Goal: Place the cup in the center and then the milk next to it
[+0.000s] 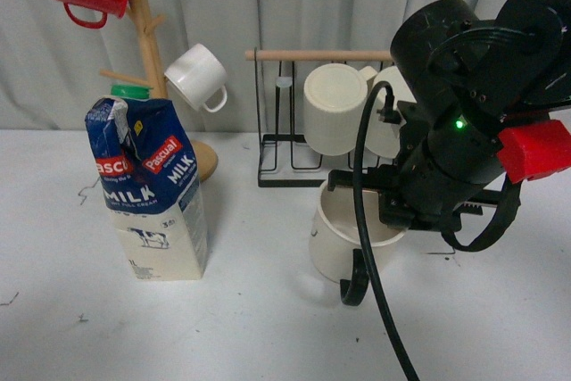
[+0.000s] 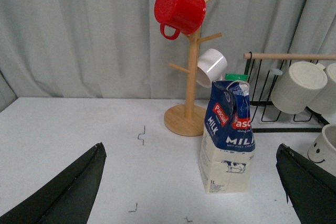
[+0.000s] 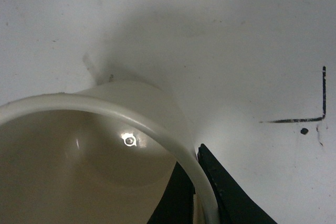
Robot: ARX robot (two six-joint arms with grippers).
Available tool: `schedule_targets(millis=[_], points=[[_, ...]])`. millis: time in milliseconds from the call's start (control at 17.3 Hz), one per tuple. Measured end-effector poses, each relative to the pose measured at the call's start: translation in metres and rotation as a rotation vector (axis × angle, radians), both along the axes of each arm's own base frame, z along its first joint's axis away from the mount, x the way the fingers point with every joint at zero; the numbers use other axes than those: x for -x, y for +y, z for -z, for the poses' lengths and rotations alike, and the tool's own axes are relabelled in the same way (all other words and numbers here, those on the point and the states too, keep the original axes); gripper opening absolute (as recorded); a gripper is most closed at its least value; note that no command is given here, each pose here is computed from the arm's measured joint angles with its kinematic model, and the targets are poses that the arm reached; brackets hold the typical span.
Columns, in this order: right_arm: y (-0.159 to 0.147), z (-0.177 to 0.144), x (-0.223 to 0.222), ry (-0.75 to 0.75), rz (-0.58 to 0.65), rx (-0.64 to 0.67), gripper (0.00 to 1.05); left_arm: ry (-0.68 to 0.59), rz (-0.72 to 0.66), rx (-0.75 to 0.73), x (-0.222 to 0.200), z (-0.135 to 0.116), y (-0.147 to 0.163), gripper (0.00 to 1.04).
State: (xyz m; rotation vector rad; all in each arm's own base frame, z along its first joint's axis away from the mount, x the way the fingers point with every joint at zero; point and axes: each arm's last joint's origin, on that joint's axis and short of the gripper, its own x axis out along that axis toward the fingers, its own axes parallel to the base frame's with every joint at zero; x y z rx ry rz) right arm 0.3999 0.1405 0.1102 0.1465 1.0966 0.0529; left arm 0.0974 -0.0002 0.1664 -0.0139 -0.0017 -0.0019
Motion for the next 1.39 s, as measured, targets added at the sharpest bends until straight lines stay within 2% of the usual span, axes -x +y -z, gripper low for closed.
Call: schedule_targets(millis=[290,811,927,1042,1274,1332,1390], points=[[0.004,0.000,-0.002,-0.009,-0.015,0.002,0.03,0.000,0.000,0.000,0.000,0.000,0.000,0.98],[0.010,-0.005,-0.008,-0.038,-0.052,-0.040,1.00,0.000,0.000,0.000,0.000,0.000,0.000,0.98],[0.008,-0.012,-0.007,-0.062,-0.067,-0.064,0.98,0.000,0.000,0.000,0.000,0.000,0.000,0.98],[-0.002,-0.036,0.002,-0.122,-0.082,-0.120,0.98,0.000,0.000,0.000,0.000,0.000,0.000,0.98],[-0.028,-0.097,0.032,-0.396,-0.097,-0.238,0.98,0.000,0.000,0.000,0.000,0.000,0.000,0.98],[-0.033,-0.108,0.043,-0.636,-0.081,-0.203,0.93,0.000,0.000,0.000,0.000,0.000,0.000,0.98],[-0.048,-0.115,0.067,-0.872,-0.004,-0.057,0.80,0.000,0.000,0.000,0.000,0.000,0.000,0.98]])
